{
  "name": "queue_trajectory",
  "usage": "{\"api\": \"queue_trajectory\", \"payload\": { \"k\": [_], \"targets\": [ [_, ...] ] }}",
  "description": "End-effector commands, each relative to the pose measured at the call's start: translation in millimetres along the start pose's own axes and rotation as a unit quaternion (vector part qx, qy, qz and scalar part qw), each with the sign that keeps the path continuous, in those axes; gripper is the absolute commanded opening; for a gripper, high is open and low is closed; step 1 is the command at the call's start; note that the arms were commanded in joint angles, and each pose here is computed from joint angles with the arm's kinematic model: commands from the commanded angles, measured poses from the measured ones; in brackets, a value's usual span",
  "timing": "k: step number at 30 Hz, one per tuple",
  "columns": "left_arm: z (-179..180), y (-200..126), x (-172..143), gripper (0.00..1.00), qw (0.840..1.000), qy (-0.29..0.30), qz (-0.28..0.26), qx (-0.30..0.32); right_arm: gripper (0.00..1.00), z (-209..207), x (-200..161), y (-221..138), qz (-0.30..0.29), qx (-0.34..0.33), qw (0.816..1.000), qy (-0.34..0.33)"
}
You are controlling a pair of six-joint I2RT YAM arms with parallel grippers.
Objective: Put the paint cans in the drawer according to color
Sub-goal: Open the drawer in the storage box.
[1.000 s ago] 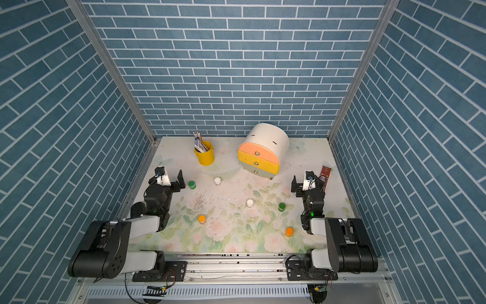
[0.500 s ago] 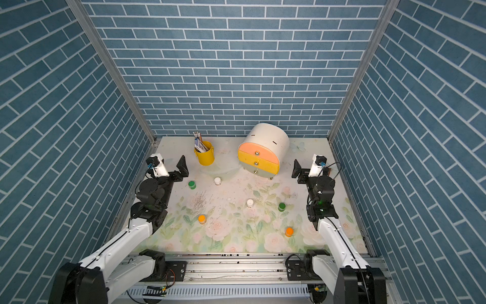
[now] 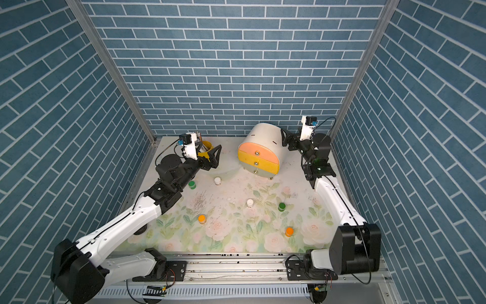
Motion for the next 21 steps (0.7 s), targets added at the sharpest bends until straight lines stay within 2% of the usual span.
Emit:
{"api": "queue_trajectory", "payload": {
  "k": [1,7,12,18,21],
  "targets": [
    [-18.5,15.6,-29.1,1.0,0.998,-0.015,0.051,-0.031,0.88,5.5,12.2,22.2,0.003,0.021,1.0,0.01],
    [-42.3,52.0,-69.4,1.0,0.996,0.01,0.083,-0.019,0.82,16.2,19.5,57.0,0.005,0.048,0.999,-0.009],
    [-50.0,77.1,-91.7,1.0,0.996,0.005,0.087,-0.02,0.77,35.0,0.9,67.7,0.026,0.084,0.996,-0.033],
    [-51.3,97.4,-104.5,1.0,0.996,-0.024,0.076,-0.035,0.75,40.1,-15.2,69.6,0.038,0.094,0.994,-0.048],
    [-54.7,101.6,-105.2,0.93,0.995,-0.042,0.069,-0.056,0.74,40.8,-17.9,68.0,0.04,0.096,0.993,-0.056]
  ]
}}
Point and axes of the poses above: each gripper's point midway between its finger pads, its own y axis out along the fingers, its own z axis along the line the jaws close on, x = y × z, the point moved 2 cm from there along -y, back along the fingers, and after that the axes turned 9 degrees about -y, right-handed, at the moved point
